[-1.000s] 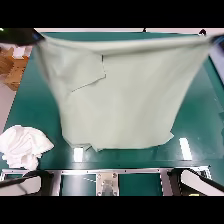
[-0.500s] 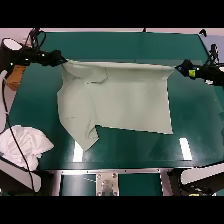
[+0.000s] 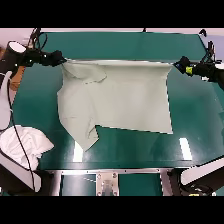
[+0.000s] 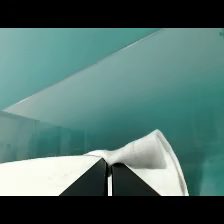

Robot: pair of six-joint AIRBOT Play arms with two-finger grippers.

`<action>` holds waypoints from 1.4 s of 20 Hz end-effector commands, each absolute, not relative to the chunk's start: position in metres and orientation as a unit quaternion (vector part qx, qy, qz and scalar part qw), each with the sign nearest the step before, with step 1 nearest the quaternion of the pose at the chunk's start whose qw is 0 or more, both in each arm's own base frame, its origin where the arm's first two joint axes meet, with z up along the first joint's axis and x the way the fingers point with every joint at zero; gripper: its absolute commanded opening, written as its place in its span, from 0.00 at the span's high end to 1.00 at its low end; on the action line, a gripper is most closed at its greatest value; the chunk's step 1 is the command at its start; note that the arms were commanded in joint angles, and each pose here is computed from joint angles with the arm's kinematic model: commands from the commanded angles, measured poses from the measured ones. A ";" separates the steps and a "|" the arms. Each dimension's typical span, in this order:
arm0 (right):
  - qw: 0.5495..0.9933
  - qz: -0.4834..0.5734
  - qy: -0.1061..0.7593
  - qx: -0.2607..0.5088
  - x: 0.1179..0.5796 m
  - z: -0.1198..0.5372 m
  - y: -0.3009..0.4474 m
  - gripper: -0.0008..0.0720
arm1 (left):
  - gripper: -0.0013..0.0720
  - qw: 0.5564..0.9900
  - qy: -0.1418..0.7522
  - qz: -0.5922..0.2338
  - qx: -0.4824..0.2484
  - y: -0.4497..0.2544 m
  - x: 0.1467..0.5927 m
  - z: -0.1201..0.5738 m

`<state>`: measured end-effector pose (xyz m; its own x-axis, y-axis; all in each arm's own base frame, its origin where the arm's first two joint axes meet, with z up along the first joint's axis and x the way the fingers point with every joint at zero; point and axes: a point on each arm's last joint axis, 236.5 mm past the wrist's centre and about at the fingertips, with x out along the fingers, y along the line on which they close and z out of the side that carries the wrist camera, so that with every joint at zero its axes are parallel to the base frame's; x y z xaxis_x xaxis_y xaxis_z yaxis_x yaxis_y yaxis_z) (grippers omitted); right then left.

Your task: Fold the shirts.

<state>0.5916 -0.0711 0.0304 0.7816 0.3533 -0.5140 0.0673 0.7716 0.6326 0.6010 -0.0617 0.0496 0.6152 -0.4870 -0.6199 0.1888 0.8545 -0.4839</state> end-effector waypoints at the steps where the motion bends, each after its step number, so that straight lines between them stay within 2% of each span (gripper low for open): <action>1: 0.894 0.070 0.296 0.329 0.610 0.042 -0.076 0.97 | 0.95 0.895 0.369 -0.166 -0.188 -0.048 0.617 0.050; 7: 0.895 0.099 0.300 0.314 0.621 0.050 -0.052 0.97 | 0.95 0.890 0.382 -0.160 -0.192 -0.029 0.610 0.045; 12: 0.856 0.090 0.441 0.253 0.569 -0.007 -0.055 0.98 | 0.94 0.851 0.471 -0.182 -0.145 -0.029 0.570 0.012; 18: 0.797 0.092 0.537 0.261 0.508 -0.073 -0.038 0.98 | 0.94 0.800 0.544 -0.192 -0.161 -0.038 0.529 -0.037; 21: 0.791 0.088 0.550 0.254 0.491 -0.076 -0.037 0.98 | 0.94 0.774 0.584 -0.191 -0.151 -0.036 0.505 -0.060; 28: 0.768 0.099 0.575 0.262 0.475 -0.091 -0.014 0.97 | 0.94 0.763 0.594 -0.194 -0.167 -0.041 0.499 -0.063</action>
<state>0.4825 -0.0212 -0.0869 0.3441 0.4424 -0.8282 0.1469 0.8458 0.5129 0.5081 -0.0366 -0.0614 0.2551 -0.4754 -0.8420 0.1093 0.8794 -0.4634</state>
